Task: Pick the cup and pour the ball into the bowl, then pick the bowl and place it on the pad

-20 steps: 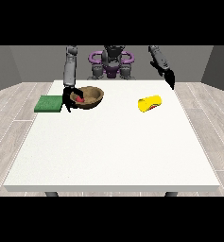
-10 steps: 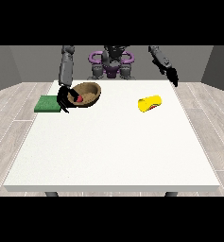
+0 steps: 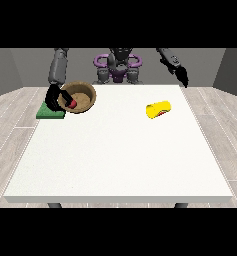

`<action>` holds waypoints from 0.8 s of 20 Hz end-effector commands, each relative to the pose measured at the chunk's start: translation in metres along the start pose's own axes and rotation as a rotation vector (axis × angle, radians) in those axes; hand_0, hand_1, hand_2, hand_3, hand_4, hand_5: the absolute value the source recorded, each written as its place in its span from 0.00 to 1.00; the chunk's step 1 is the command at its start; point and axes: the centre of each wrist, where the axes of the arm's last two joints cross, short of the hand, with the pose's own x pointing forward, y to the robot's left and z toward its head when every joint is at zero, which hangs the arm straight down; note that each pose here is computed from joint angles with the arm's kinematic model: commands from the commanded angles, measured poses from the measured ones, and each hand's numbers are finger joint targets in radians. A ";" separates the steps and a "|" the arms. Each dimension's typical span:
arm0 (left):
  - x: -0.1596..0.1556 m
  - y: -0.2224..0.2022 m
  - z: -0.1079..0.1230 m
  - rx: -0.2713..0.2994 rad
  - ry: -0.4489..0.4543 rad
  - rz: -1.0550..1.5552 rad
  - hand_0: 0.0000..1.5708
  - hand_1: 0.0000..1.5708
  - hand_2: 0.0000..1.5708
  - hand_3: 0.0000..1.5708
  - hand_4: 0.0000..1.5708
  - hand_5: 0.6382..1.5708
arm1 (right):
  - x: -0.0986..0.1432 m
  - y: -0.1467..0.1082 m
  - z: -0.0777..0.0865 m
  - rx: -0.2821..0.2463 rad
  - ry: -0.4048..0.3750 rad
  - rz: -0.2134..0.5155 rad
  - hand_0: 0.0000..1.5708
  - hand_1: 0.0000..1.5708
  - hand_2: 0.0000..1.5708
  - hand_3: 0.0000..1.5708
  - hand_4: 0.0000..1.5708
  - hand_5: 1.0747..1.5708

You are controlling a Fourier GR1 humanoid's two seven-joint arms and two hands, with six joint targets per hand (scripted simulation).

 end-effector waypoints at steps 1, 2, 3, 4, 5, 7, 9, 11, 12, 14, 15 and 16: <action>-0.016 -0.009 0.018 0.027 0.088 0.033 0.00 0.00 0.00 0.00 0.00 0.10 | 0.015 -0.096 -0.006 -0.041 0.099 0.307 1.00 1.00 1.00 1.00 0.97 0.99; -0.020 -0.004 0.024 0.031 0.113 0.034 0.00 0.00 0.00 0.00 0.00 0.10 | 0.021 -0.116 -0.005 -0.027 0.100 0.377 1.00 1.00 1.00 1.00 1.00 1.00; -0.019 -0.015 0.015 0.035 0.120 0.053 0.00 0.00 0.00 0.00 0.00 0.10 | 0.045 -0.113 -0.013 0.009 0.088 0.405 1.00 1.00 1.00 1.00 1.00 0.97; -0.030 -0.021 0.035 0.047 0.161 0.041 0.00 0.00 0.00 0.00 0.00 0.10 | 0.053 -0.106 -0.012 0.042 0.105 0.440 1.00 1.00 1.00 1.00 1.00 0.97; -0.029 -0.021 0.027 0.072 0.119 0.028 0.00 0.00 0.00 0.00 0.00 0.10 | 0.086 -0.108 -0.021 0.034 0.072 0.447 1.00 1.00 1.00 1.00 1.00 0.97; -0.042 -0.004 0.052 0.099 0.172 0.029 0.00 0.00 0.00 0.00 0.00 0.09 | 0.118 -0.115 -0.025 0.059 0.081 0.464 1.00 1.00 1.00 1.00 1.00 0.97; -0.048 0.031 0.061 0.146 0.163 0.003 0.00 0.00 0.00 0.00 0.00 0.09 | 0.143 -0.094 -0.027 0.079 0.006 0.446 1.00 1.00 1.00 1.00 1.00 0.97; -0.041 0.068 0.060 0.243 0.159 -0.026 0.00 0.00 0.00 0.00 0.00 0.08 | 0.124 -0.092 -0.028 0.110 -0.038 0.440 1.00 1.00 1.00 1.00 1.00 0.94; -0.044 0.076 0.076 0.238 0.156 -0.024 0.00 0.00 0.00 0.00 0.00 0.04 | 0.119 -0.103 -0.031 0.104 -0.013 0.426 1.00 1.00 1.00 1.00 1.00 0.90; -0.045 0.106 0.092 0.294 0.089 -0.046 0.00 0.00 0.00 0.00 0.00 0.03 | 0.111 -0.096 -0.032 0.036 -0.040 0.365 1.00 1.00 1.00 0.94 1.00 0.93; -0.041 0.102 0.084 0.304 0.045 -0.059 0.00 0.00 0.00 0.00 0.00 0.07 | 0.097 -0.103 -0.035 -0.018 -0.047 0.357 1.00 1.00 1.00 0.90 1.00 0.97; -0.039 0.120 0.085 0.336 -0.011 -0.074 0.00 0.00 0.00 0.00 0.00 0.13 | 0.112 -0.113 -0.039 -0.058 -0.067 0.353 1.00 1.00 1.00 0.95 0.97 1.00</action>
